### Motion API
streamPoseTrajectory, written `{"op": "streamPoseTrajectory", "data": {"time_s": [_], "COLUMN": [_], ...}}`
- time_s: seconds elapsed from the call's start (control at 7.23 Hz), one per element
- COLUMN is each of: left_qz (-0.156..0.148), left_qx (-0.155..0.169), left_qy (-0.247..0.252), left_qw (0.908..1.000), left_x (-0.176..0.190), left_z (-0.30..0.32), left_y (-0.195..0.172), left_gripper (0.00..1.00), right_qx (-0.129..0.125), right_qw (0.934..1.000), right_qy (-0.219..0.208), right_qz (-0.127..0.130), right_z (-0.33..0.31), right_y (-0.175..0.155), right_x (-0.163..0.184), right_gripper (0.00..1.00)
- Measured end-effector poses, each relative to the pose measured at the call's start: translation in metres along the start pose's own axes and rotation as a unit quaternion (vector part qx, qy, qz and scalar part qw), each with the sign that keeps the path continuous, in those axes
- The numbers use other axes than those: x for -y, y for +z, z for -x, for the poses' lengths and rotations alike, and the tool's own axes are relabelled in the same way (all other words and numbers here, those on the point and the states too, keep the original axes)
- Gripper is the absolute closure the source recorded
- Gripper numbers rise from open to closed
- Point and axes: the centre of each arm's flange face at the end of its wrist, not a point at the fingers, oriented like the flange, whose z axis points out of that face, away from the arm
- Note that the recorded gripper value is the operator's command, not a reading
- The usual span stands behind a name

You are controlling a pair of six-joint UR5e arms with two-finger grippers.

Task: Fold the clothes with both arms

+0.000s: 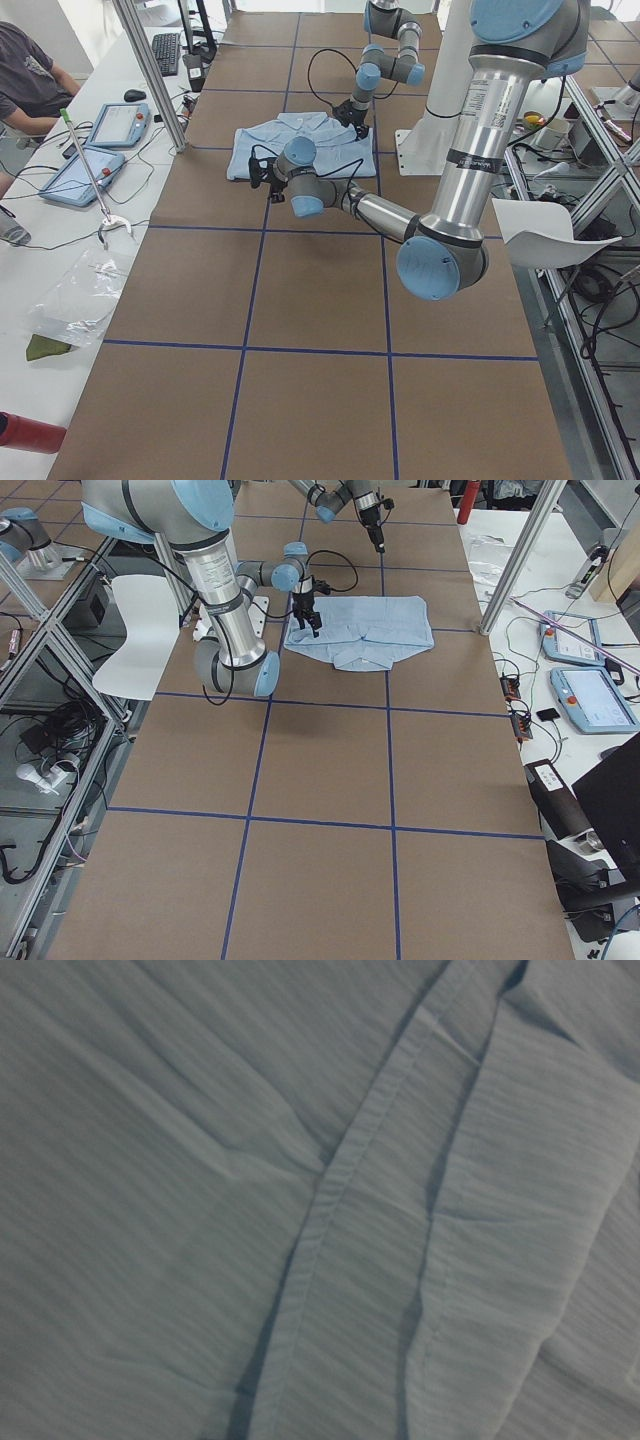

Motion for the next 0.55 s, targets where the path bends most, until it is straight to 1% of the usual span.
{"op": "streamPoseTrajectory", "data": {"time_s": [0.55], "left_qz": [0.0], "left_qx": [-0.001], "left_qy": [-0.001], "left_qw": [1.0], "left_x": [-0.0001], "left_z": [-0.0021], "left_y": [-0.0004], "left_gripper": [0.31], "right_qx": [-0.006], "right_qw": [0.9999], "right_qy": [0.0], "right_qz": [0.01], "right_z": [-0.0083], "right_y": [0.0106], "right_x": [-0.0095], "right_gripper": [0.0]}}
